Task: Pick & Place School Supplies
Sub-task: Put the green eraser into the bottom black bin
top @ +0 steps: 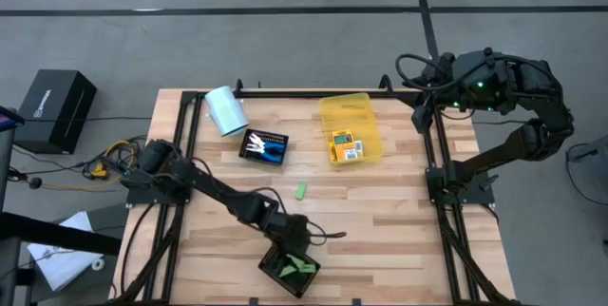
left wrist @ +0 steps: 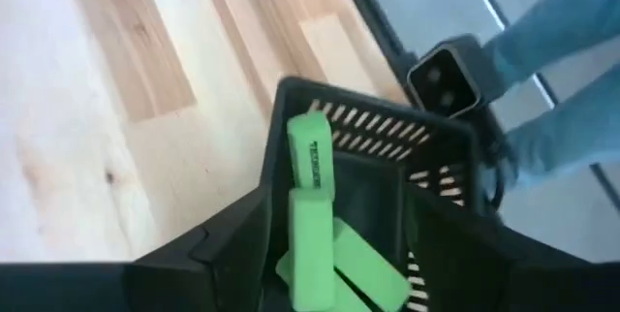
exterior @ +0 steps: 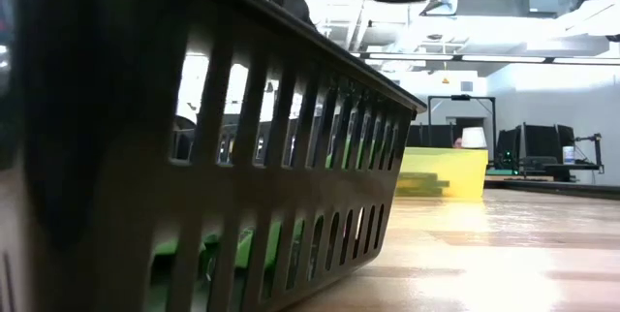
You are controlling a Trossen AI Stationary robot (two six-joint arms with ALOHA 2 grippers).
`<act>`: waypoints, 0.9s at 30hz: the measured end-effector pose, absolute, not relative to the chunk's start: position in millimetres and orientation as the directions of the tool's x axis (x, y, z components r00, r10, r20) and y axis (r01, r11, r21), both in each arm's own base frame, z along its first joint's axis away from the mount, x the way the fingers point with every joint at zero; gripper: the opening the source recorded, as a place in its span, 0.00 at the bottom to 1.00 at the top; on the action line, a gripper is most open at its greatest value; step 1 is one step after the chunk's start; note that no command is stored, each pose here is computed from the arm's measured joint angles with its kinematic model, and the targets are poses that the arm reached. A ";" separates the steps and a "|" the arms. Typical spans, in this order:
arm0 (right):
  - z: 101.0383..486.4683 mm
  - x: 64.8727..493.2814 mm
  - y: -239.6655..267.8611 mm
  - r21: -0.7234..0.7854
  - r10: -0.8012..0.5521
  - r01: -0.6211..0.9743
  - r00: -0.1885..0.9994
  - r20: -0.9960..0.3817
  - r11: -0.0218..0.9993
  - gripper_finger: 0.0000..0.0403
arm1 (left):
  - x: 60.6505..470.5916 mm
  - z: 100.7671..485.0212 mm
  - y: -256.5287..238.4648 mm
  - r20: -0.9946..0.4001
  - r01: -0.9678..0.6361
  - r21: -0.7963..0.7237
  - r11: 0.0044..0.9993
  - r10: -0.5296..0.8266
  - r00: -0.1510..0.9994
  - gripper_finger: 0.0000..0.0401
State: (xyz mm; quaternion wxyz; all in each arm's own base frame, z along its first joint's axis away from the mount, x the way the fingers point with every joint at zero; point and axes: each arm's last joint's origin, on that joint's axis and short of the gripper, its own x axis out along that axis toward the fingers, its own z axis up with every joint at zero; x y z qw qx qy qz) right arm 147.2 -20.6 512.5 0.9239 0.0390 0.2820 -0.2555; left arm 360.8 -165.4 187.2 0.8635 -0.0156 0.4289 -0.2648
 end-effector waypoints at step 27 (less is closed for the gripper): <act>517.6 150.6 -20.7 -0.135 -0.452 0.447 0.744 -0.492 0.884 0.41 | 369.5 183.7 44.2 -0.885 -0.724 -0.393 0.566 -0.020 0.465 0.51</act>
